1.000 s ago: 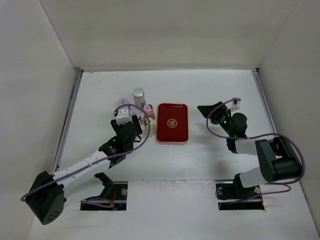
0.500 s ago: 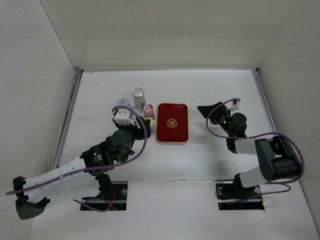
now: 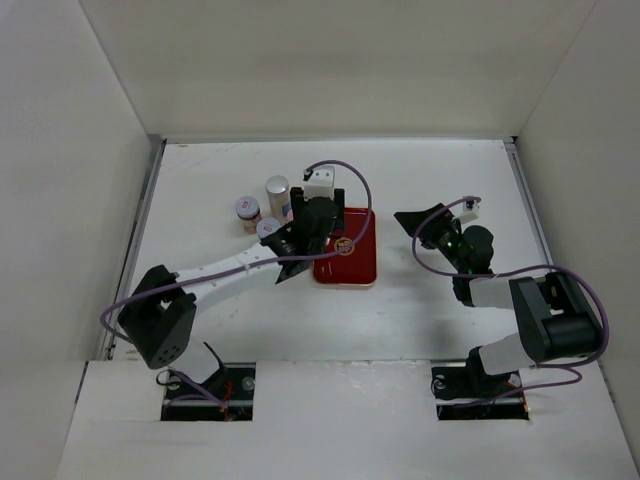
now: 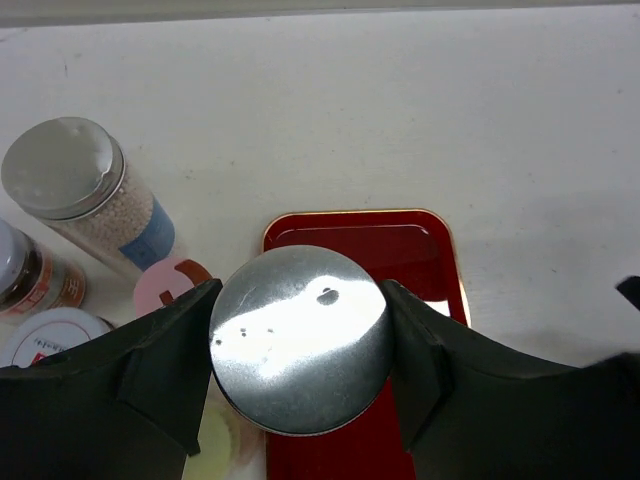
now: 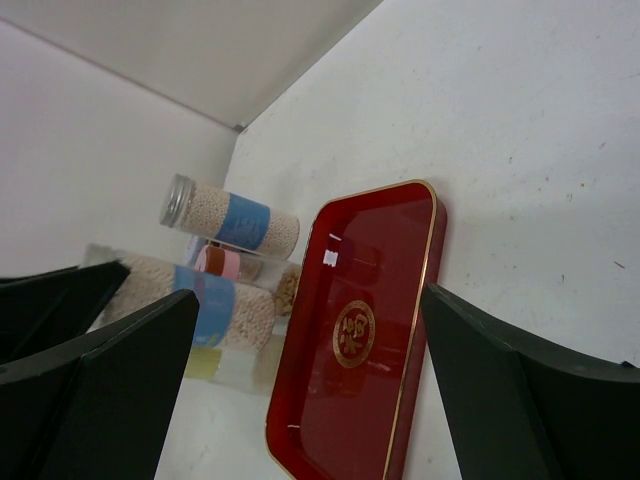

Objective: Organize the condiment bottles

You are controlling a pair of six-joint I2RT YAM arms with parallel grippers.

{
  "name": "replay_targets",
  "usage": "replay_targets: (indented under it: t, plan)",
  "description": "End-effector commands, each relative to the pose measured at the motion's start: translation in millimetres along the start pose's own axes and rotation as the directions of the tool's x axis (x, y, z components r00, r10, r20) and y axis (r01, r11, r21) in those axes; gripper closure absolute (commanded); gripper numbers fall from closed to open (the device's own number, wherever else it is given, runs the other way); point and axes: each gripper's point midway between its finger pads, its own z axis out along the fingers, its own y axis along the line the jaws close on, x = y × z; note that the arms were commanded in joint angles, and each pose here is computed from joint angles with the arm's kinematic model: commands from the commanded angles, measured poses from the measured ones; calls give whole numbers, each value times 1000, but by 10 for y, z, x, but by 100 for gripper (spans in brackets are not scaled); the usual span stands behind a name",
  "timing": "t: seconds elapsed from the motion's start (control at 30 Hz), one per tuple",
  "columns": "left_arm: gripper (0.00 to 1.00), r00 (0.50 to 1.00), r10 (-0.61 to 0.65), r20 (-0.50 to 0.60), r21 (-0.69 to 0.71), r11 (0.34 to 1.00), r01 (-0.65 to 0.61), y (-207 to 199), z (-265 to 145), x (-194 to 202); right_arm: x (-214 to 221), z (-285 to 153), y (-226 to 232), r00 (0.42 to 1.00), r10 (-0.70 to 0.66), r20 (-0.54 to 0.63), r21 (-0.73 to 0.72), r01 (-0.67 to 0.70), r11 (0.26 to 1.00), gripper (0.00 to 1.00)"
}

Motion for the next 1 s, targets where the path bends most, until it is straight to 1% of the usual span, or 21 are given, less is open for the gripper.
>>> replay_targets:
  t: [0.0, 0.2, 0.4, 0.63, 0.83, 0.97]
  plan:
    - [75, 967, -166, 191, 93, 984, 151, -186, 119, -807, -178, 45, 262, 998, -35, 49, -92, 40, 995, 0]
    - [75, 976, -150, 159, 93, 986, 136, -178, 477, -599, -155, 61, 251, 999, -34, 43, -91, 38, 995, 0]
    - [74, 974, -159, 162, 114, 983, 141, -260, 655, -518, -136, 68, 253, 999, -35, 37, -92, 38, 995, 0]
    - [73, 975, -154, 158, 108, 985, 138, -283, 895, -443, -137, 66, 260, 999, -35, 37, -94, 39, 995, 0]
    - [66, 973, -146, 177, 87, 987, 132, -225, 1008, -351, -127, 67, 278, 999, -36, 35, -99, 40, 994, 0]
    - [58, 972, -135, 191, 91, 989, 120, -240, 1034, -301, -128, 65, 291, 999, -37, 36, -102, 41, 994, 0]
